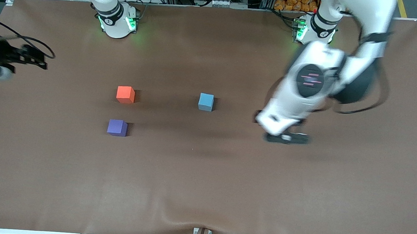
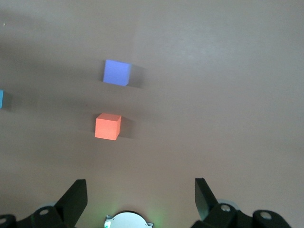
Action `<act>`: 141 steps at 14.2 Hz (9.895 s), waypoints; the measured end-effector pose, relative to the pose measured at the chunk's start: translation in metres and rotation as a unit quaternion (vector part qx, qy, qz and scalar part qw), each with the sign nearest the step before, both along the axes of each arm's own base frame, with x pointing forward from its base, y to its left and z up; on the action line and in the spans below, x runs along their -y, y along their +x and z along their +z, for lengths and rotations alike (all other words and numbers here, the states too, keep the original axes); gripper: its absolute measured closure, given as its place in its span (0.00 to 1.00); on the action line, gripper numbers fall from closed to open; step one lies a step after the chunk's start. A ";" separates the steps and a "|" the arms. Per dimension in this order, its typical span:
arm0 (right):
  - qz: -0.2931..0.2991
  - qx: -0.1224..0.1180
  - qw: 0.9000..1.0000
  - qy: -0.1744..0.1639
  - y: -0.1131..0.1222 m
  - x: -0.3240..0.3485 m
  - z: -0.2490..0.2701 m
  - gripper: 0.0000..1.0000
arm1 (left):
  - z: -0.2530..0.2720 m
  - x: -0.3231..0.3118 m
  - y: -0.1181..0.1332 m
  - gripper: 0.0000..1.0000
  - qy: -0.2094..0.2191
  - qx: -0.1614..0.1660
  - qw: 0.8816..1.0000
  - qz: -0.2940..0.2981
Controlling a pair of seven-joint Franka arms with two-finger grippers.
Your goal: Place blue block between orange and purple blocks
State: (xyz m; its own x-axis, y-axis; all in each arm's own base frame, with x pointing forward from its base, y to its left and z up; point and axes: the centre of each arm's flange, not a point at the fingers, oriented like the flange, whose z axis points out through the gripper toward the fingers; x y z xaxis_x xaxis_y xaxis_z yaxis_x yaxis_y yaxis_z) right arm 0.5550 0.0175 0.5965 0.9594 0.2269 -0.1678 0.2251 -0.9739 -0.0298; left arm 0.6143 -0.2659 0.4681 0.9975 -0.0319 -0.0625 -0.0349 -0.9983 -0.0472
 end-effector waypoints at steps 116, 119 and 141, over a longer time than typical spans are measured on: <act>-0.122 0.024 0.992 -0.007 -0.036 -0.099 -0.379 0.46 | 0.134 -0.221 -0.059 0.00 -0.020 -0.031 0.999 -0.024; -0.128 0.009 0.992 -0.007 -0.037 -0.099 -0.380 0.18 | 0.133 -0.221 -0.059 0.00 -0.020 -0.031 0.999 -0.024; -0.155 0.057 0.986 -0.001 0.011 0.022 0.091 0.00 | 0.132 -0.220 -0.058 0.00 -0.020 -0.033 0.999 -0.025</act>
